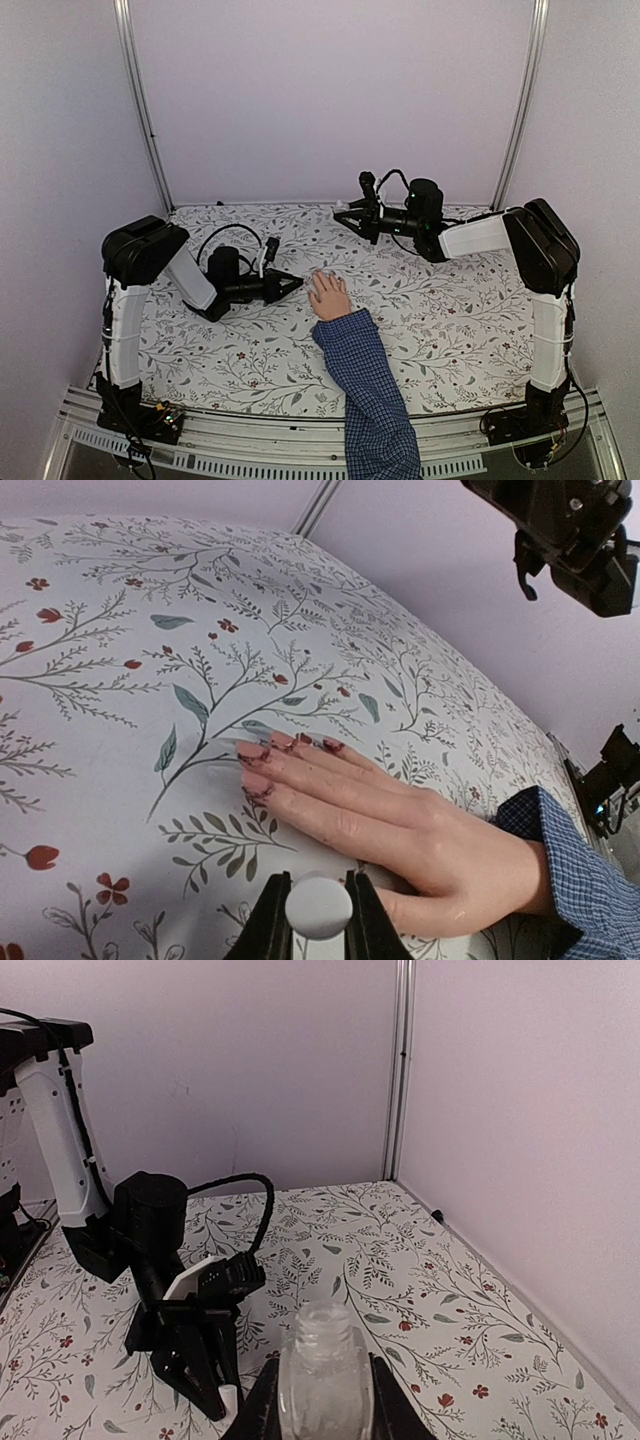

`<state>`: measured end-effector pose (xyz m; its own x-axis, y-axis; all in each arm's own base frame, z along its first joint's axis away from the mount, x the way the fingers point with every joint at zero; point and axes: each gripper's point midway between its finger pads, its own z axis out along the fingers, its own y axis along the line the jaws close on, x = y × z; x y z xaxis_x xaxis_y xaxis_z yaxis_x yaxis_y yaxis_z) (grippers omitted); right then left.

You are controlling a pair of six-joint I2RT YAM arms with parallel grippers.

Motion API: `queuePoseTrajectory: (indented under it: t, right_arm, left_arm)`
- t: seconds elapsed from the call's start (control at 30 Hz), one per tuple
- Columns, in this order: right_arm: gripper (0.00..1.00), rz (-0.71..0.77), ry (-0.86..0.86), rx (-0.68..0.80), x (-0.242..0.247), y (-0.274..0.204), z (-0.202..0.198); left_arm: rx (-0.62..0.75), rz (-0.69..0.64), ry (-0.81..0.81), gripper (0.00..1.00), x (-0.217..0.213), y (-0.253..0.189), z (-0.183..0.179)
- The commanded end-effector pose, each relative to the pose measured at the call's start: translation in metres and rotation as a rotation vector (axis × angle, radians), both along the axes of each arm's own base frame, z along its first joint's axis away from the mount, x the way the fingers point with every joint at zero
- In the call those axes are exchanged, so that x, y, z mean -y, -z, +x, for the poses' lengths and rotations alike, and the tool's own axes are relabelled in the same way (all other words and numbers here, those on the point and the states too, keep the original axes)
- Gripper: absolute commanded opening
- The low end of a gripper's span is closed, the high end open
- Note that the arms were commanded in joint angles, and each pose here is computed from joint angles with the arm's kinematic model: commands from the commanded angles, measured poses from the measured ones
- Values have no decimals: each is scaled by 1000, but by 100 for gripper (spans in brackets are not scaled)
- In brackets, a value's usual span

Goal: Paint the nails
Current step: Paint the nail polish on the nail.

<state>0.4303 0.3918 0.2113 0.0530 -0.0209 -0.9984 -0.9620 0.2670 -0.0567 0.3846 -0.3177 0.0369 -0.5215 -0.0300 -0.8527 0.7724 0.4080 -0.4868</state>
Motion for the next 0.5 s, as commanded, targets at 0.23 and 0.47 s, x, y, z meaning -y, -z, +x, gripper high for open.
queuePoseTrajectory:
  t: [0.23,0.47]
  right_arm:
    - [0,-7,7,1,-2,3,-1]
    - [0,-7,7,1,-2,3,-1]
  left_arm:
    - [-6,29,-14,0,4,8,6]
    - [-10,30,-17,0,5,9,8]
